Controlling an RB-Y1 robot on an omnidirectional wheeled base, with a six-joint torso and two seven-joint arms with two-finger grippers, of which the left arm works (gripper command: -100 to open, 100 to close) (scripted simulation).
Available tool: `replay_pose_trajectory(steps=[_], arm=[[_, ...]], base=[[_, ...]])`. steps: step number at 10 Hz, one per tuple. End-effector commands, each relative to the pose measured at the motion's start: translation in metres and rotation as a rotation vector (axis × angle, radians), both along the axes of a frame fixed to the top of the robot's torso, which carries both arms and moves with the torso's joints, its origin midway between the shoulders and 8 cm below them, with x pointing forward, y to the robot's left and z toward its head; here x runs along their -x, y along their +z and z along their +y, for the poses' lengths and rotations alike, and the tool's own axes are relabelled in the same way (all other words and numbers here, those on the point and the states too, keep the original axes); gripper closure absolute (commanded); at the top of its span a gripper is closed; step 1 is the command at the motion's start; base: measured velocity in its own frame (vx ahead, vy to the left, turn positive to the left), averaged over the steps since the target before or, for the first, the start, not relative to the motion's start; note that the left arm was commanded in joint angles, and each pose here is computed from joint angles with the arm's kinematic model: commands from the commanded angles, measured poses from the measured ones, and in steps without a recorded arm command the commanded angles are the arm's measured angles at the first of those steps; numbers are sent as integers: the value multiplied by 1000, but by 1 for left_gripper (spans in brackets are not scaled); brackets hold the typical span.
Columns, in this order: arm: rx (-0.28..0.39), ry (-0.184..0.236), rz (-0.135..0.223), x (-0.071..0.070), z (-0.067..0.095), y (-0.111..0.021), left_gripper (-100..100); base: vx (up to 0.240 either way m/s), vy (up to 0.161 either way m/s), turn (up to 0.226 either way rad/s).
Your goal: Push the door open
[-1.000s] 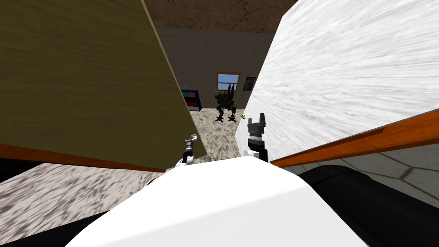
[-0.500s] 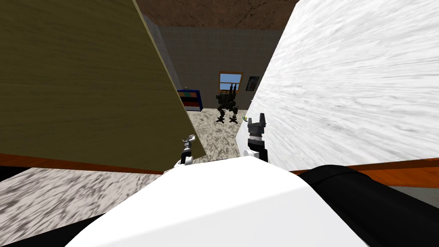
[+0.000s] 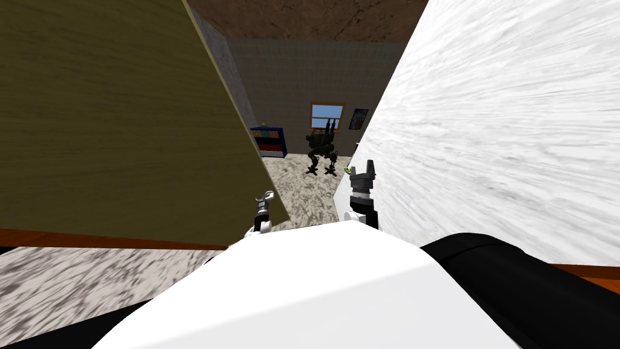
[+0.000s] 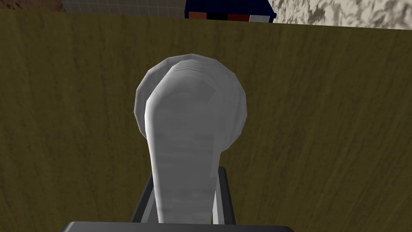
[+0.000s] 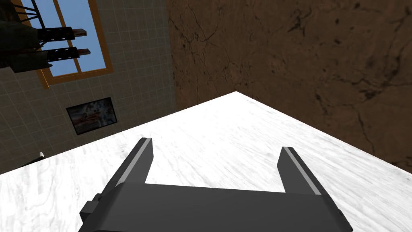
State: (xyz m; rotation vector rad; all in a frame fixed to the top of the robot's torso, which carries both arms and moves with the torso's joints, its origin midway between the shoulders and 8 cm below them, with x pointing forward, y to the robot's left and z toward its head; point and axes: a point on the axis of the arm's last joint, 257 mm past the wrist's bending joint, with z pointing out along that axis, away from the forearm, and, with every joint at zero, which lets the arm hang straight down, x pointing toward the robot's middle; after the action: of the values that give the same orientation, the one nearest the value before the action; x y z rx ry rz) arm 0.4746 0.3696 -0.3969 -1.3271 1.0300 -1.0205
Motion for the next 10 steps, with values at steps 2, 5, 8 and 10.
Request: replay_pose_trajectory(steps=[2,5,8,10], arm=[[-2,31,11,7,15,-3,100],[-6,54,-10,5,26,5,100],[-5,82,-10,9,37,5,100],[-4,92,-1,15,41,0,100]], base=[[155,-70,52],[50,-8,6],[157,-77,64],[124,-50,58]])
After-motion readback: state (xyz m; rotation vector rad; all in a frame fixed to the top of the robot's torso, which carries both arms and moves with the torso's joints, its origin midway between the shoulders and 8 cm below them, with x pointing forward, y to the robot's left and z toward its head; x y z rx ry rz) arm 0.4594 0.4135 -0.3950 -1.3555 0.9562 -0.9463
